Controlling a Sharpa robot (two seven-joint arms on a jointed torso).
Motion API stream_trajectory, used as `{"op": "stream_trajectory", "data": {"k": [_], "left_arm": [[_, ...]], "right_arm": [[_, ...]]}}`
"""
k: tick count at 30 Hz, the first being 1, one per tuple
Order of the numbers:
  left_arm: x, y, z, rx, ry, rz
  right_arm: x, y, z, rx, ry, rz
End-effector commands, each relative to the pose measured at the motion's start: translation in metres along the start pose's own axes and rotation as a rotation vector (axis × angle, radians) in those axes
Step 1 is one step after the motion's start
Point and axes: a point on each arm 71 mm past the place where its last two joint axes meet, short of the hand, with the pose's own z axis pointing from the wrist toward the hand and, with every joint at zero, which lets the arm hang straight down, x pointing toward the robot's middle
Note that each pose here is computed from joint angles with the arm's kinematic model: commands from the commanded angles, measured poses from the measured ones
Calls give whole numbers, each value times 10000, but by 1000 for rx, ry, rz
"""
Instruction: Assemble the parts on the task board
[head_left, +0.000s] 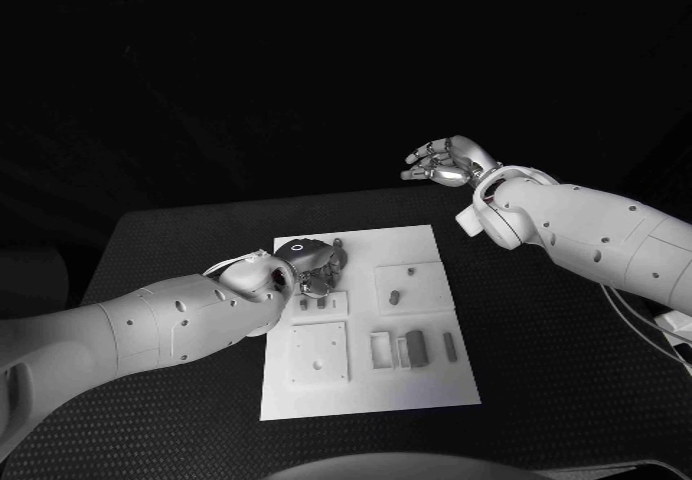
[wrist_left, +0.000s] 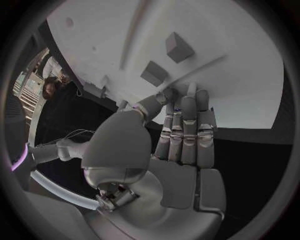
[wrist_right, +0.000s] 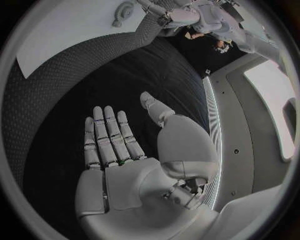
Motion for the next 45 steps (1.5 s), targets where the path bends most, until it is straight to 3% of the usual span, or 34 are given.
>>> {"op": "stream_trajectory", "data": {"k": [1, 10, 16, 26, 37, 45], "left_arm": [[-45, -26, 13, 11, -14, -20], [-255, -23, -17, 9, -62, -67], [-324, 4, -71, 3, -55, -85], [-318, 201, -190, -47, -21, -88], [-302, 281, -189, -66, -10, -81], [-270, 290, -200, -67, 11, -80]], "right_arm": [[14, 16, 0, -16, 10, 2], [1, 6, -6, -14, 8, 1], [1, 6, -8, -14, 9, 1], [-28, -16, -23, -8, 4, -2], [-21, -10, -19, -10, 5, -1], [-23, -12, -20, -9, 6, -1]]}}
